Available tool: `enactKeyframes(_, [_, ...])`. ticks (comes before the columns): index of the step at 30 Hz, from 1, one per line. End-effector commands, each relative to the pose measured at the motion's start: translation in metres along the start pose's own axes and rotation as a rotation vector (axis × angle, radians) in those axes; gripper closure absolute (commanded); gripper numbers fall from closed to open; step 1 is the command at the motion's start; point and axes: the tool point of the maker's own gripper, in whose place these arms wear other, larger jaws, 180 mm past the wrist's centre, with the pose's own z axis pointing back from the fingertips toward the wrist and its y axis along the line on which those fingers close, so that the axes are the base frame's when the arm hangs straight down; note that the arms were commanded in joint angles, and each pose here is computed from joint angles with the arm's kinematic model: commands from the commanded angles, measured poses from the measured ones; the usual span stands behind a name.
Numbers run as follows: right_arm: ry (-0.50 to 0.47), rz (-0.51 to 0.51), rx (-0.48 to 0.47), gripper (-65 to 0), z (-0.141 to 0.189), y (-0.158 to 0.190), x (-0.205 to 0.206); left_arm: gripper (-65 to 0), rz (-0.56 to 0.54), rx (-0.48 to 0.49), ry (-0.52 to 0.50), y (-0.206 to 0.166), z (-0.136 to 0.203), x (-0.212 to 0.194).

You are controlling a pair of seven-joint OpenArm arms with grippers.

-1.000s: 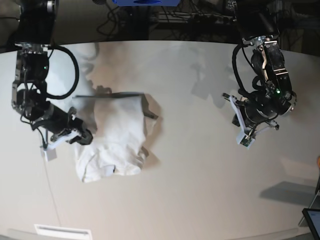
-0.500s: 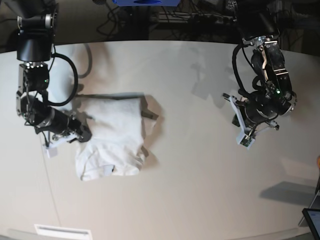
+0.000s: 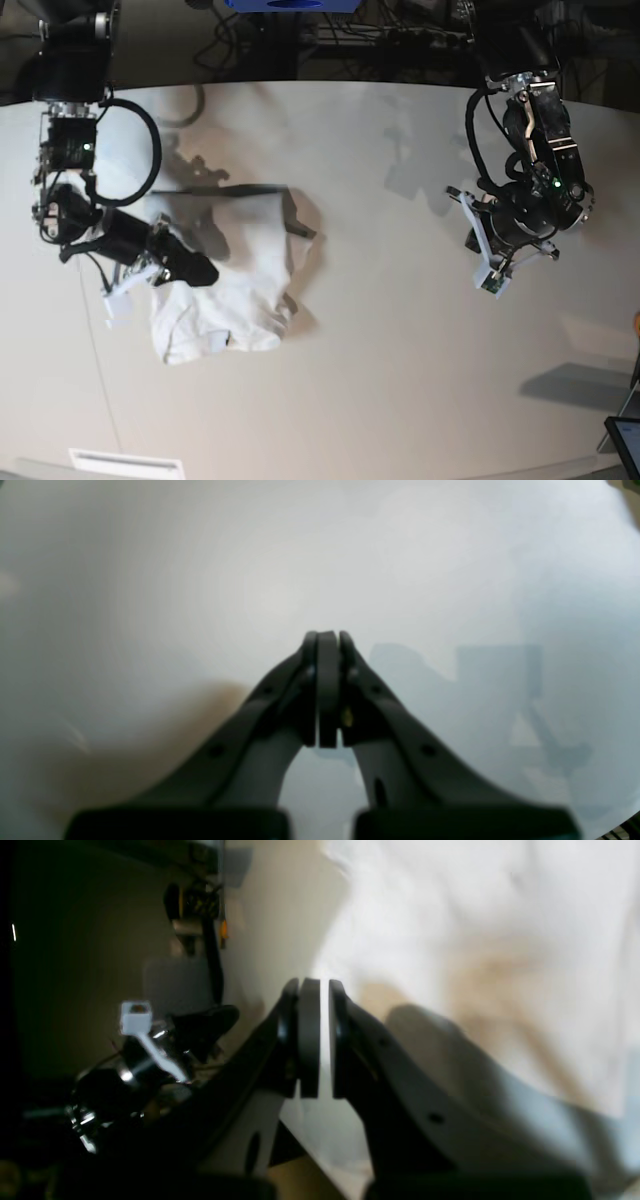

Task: Fold the T-shirt properly
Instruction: 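Tuck and smooth the shirt's side edge with the right gripper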

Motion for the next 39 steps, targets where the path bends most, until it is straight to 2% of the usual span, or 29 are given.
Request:
enactKeyframes(1, [-0.01, -0.014, 0.019, -3.2, 0.001, 0.006, 0.002, 0.0, -0.017, 0.021, -0.034, 0.008, 0.006, 0.01])
enactKeyframes(8, [0.024, -0.193, -0.06, -3.2, -0.003, -0.023, -0.021, 0.0, -0.016, 0.021, -0.036, 0.008, 0.006, 0.011])
enactKeyframes(11, [-0.015, -0.269, -0.12, -3.2, -0.003, -0.046, -0.017, 0.0, -0.016, 0.02, -0.033, 0.008, 0.005, 0.01])
enactKeyframes(14, [-0.048, -0.392, -0.206, -3.2, -0.002, -0.073, -0.019, 0.0, -0.015, 0.019, -0.031, 0.007, 0.005, 0.009])
enactKeyframes(19, [-0.049, -0.48, -0.277, -3.0, 0.001, -0.089, -0.025, 0.0, -0.016, 0.021, -0.032, 0.008, 0.005, 0.01])
enactKeyframes(22, [-0.072, -0.443, -0.353, -3.0, 0.005, -0.094, -0.022, 0.0, -0.017, 0.022, -0.031, 0.008, 0.005, 0.009])
enactKeyframes(24, [-0.085, -0.399, -0.349, -3.0, 0.005, -0.085, -0.019, 0.0, -0.017, 0.024, -0.03, 0.008, 0.005, 0.009])
enactKeyframes(26, [-0.105, -0.349, -0.312, -3.0, 0.008, -0.067, -0.015, 0.0, -0.017, 0.024, -0.028, 0.008, 0.005, 0.009])
enactKeyframes(29, [-0.136, -0.191, -0.21, -3.0, 0.012, -0.02, -0.001, 0.0, -0.016, 0.023, -0.029, 0.008, 0.005, 0.009])
enactKeyframes(31, [-0.115, -0.111, -0.137, -3.0, 0.014, 0.009, -0.002, 0.0, -0.016, 0.02, -0.03, 0.008, 0.005, 0.009])
enactKeyframes(34, [-0.066, -0.142, -0.043, -3.2, 0.012, 0.027, -0.01, 0.0, -0.016, 0.02, -0.03, 0.008, 0.005, 0.009])
enactKeyframes(39, [0.037, -0.116, -0.013, -3.3, -0.007, 0.04, -0.039, 0.0, -0.016, 0.02, -0.03, 0.008, 0.005, 0.009])
